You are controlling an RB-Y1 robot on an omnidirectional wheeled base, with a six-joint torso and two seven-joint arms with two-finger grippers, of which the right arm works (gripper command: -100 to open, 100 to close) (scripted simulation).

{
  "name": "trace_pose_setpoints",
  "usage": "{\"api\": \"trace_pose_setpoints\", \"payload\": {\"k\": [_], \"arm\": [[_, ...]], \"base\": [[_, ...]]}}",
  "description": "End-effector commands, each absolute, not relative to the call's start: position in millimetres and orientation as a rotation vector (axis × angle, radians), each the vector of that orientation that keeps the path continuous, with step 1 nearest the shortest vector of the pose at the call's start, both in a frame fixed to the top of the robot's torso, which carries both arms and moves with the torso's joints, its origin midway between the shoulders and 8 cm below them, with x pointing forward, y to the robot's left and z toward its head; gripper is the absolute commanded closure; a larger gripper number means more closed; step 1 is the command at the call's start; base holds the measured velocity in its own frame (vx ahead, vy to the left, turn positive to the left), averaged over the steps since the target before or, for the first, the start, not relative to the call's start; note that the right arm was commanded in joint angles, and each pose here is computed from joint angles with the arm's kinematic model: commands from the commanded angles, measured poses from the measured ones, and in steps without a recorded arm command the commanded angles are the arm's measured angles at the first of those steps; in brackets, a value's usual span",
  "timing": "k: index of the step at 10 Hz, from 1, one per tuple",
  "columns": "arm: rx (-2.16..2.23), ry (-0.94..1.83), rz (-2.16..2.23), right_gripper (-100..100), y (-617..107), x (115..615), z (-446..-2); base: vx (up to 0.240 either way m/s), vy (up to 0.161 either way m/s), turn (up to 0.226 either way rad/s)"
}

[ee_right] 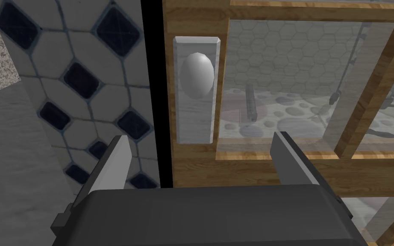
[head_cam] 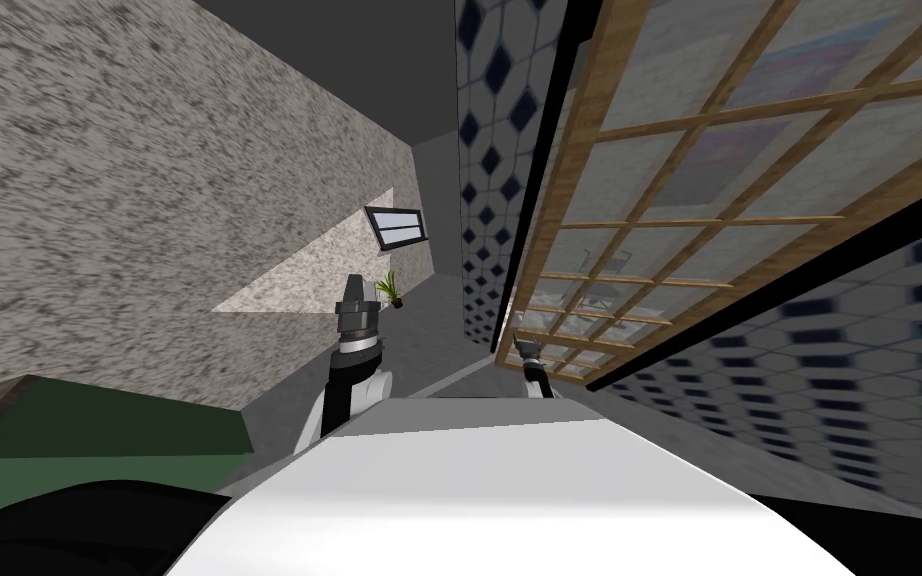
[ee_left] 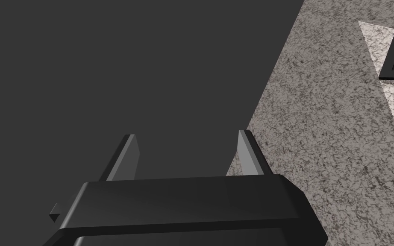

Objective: Pull the door open

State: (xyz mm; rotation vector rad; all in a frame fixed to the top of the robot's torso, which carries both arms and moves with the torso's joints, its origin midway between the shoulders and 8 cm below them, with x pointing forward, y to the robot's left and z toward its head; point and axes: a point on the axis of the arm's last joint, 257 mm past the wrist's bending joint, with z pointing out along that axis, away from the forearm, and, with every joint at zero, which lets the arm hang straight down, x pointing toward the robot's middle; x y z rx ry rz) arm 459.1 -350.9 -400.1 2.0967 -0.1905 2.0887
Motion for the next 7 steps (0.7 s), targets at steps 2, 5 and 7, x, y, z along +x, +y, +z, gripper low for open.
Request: {"api": "trace_pose_setpoints", "payload": {"k": [2,5,7], "arm": [[2.103,-0.211,2.099,-100,-350,460,-400],[2.086,-0.251,2.082,-100,-383,446,-401],[2.074,-0.271,2.071,-100,-403,437,-401]], "base": [[-0.018,-0.005,0.003],[0.175,0.007,0.115],[0.236,0.034,0.092]]}}
